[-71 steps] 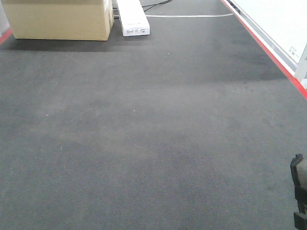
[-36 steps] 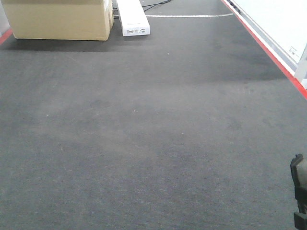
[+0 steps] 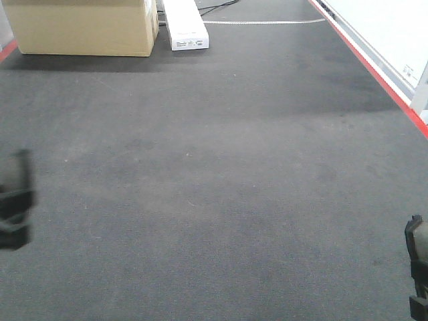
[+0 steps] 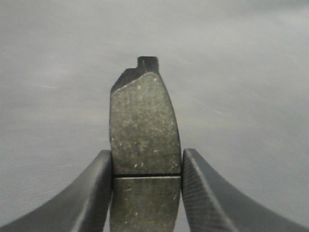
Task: Move and align brake pads A on conveyor
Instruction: 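Extend the left gripper over the belt and lower its brake pad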
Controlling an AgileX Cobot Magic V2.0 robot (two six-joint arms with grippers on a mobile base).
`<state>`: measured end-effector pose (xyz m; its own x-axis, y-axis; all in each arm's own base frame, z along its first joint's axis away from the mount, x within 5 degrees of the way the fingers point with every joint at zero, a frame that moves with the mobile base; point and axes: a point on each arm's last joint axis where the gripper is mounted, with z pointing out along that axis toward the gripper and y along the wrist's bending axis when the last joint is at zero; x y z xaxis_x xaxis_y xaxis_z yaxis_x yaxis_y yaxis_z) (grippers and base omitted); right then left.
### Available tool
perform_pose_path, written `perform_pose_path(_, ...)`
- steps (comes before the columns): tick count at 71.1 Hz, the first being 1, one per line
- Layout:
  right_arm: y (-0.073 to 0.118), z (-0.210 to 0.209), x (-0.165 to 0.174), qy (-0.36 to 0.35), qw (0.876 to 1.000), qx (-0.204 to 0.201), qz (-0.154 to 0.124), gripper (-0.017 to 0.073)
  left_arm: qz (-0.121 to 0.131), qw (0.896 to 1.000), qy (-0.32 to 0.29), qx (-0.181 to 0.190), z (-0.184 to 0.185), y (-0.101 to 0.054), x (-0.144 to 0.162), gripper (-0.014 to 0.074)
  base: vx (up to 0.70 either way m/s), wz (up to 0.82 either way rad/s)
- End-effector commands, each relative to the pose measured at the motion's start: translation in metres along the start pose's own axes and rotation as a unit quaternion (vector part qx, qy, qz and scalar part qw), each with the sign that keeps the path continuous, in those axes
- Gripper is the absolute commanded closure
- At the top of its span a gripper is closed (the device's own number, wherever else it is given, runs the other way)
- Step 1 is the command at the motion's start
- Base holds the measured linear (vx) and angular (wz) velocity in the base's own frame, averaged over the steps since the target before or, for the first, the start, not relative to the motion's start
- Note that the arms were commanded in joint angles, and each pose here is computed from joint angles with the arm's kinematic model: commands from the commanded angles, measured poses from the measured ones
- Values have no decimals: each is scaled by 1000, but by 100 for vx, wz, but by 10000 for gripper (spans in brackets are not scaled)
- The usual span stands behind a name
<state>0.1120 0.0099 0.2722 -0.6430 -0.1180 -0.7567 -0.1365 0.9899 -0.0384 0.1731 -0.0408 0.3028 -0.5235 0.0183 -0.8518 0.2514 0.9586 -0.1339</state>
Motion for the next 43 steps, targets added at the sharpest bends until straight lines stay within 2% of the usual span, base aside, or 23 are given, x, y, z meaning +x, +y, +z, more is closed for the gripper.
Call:
perform_pose_path(1, -1, -6, -15, -54, 999, 4, -3, 400, -1, 999, -27, 31, 12, -11, -23, 477, 0, 0)
perform_pose_path(16, -1, -6, -16, -55, 998, 4, -3, 400, 7, 996, 46, 76, 61, -34, -24, 475, 0, 0)
perform_pose_path(22, -1, -6, -16, -55, 998, 4, -3, 400, -30, 994, 74, 71, 81, -35, -21, 475, 0, 0)
perform_pose_path(34, -1, -6, -16, -55, 998, 4, -3, 400, -120, 985, 124, 29, 125, -26, -11, 464, 0, 0)
perform_pose_path(39, -1, -6, -16, -55, 998, 4, -3, 400, -134, 980, 145, 15, 141, -24, -9, 464, 0, 0)
perform_pose_path(43, -1, -6, -16, -55, 998, 4, -3, 400, -133, 977, 164, 3, 152, -22, -5, 464, 0, 0)
